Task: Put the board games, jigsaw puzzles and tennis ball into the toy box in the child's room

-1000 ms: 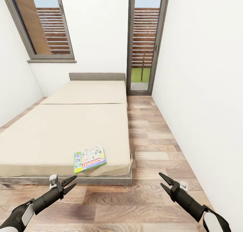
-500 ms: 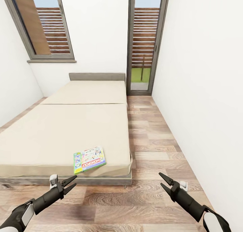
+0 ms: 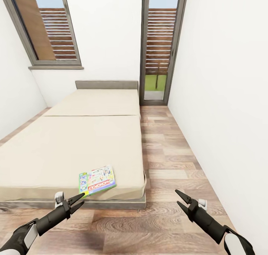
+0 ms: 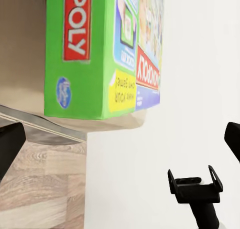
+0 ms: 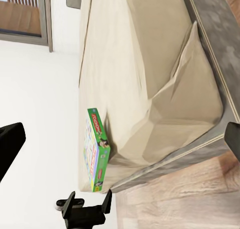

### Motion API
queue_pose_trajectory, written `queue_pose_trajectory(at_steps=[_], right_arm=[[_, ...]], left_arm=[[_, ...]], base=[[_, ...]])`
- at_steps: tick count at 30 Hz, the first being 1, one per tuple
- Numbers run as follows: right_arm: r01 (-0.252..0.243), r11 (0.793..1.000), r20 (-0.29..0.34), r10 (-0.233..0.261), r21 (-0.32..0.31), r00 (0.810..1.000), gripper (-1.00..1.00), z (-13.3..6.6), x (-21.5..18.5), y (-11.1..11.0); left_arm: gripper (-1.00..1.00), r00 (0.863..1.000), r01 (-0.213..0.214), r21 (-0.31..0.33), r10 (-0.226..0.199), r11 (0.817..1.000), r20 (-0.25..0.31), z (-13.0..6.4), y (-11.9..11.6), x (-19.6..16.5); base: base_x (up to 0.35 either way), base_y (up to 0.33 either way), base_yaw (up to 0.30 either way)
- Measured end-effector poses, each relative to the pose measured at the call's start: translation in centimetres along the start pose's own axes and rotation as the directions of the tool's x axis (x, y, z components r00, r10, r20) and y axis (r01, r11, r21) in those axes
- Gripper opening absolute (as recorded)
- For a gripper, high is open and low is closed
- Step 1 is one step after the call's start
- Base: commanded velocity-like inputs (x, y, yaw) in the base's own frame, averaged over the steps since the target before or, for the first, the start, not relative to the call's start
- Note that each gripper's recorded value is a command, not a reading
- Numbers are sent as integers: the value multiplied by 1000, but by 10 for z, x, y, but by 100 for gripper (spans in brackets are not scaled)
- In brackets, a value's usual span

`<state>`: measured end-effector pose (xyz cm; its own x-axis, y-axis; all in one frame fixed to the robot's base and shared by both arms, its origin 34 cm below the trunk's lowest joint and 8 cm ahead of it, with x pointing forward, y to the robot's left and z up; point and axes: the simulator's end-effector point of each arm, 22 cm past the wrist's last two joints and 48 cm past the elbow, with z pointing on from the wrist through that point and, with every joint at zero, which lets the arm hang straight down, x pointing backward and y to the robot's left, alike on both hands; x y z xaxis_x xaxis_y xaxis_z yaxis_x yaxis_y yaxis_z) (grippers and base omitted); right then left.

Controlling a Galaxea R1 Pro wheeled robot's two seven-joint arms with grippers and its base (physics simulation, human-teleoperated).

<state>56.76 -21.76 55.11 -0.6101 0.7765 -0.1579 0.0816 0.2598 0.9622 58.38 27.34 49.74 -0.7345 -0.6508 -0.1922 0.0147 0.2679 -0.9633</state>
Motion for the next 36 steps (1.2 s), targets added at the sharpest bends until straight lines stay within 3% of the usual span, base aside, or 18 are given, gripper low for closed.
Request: queue_pose_trajectory(at_steps=[36], right_arm=[[-1, 1000, 1, 1, -2, 1000, 100, 0, 0, 0]], left_arm=[[100, 1000, 0, 0, 0, 1000, 2, 0, 0, -1]], base=[[7, 0, 0]])
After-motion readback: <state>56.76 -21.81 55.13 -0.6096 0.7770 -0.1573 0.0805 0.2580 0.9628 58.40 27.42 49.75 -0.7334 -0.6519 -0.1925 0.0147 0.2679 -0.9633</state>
